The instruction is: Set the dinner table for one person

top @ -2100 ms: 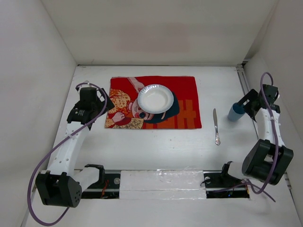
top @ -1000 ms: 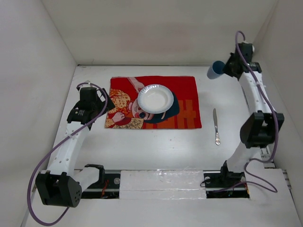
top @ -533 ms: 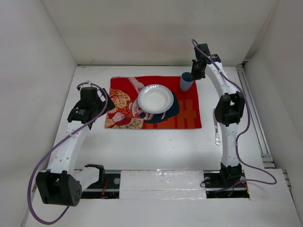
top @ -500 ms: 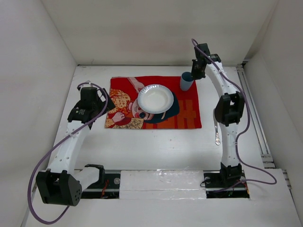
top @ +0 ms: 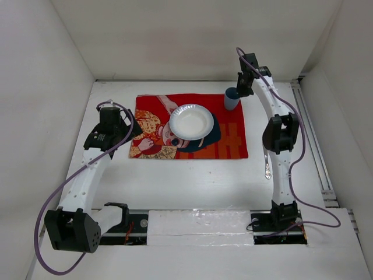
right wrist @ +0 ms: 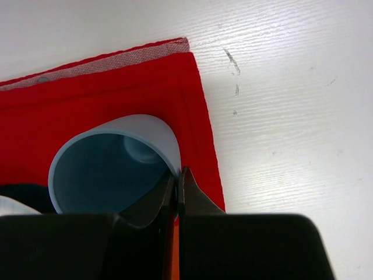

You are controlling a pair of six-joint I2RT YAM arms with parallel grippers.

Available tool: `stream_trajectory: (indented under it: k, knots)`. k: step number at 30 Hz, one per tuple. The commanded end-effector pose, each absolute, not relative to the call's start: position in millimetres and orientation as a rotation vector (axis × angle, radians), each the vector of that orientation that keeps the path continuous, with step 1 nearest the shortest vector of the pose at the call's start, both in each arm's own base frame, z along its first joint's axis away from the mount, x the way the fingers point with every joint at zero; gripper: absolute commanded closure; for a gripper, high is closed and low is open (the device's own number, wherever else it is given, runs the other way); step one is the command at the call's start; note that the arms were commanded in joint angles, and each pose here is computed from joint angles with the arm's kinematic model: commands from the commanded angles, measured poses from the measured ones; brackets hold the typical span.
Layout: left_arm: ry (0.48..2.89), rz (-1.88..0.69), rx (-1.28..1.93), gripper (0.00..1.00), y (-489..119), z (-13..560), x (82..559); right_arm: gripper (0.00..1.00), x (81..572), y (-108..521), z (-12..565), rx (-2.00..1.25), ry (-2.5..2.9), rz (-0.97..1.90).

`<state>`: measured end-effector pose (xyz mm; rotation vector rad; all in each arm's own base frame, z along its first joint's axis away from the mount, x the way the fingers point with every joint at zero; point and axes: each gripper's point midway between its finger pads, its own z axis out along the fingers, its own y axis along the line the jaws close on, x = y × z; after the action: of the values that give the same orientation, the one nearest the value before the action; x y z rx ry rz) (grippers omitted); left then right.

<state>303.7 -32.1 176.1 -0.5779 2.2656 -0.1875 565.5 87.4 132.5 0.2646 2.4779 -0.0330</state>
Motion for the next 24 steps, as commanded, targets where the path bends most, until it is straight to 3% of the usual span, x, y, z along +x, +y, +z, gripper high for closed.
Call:
stream_trajectory:
  k: [1,4,6,7,8,13,14,17,18,24]
  knots:
    - [2.227,-0.208,-0.554,0.00,-33.0,190.5,310.6,1.00,578.7,92.0,144.1,0.257,2.427,0.010]
    - [2.227,-0.208,-0.554,0.00,-33.0,190.5,310.6,0.99,583.4,93.7,141.5,0.279,2.414,0.022]
    - [2.227,-0.208,-0.554,0.00,-33.0,190.5,310.6,0.90,584.8,95.6,137.7,0.275,2.420,0.032]
    - [2.227,-0.208,-0.554,0.00,-33.0,190.5,310.6,0.80,584.9,96.0,137.8,0.286,2.419,0.036]
    - [2.227,-0.208,-0.554,0.00,-33.0,190.5,310.6,0.61,584.9,96.0,137.8,0.286,2.419,0.036]
    - [2.221,-0.221,-0.549,0.00,-34.8,192.0,312.2,0.41,591.2,104.5,169.6,0.306,2.347,0.163]
    - [2.221,-0.221,-0.549,0.00,-34.8,192.0,312.2,0.25,594.0,108.0,183.2,0.307,2.314,0.197]
    - [2.232,-0.213,-0.540,0.00,-34.5,189.2,312.8,0.04,594.6,95.1,233.7,0.334,2.207,0.241]
    - [2.232,-0.213,-0.540,0.00,-34.5,189.2,312.8,0.00,593.5,83.5,247.2,0.364,2.178,0.234]
    - [2.221,-0.217,-0.538,0.00,-34.4,192.3,312.0,0.00,545.4,22.2,313.1,0.435,2.047,0.102]
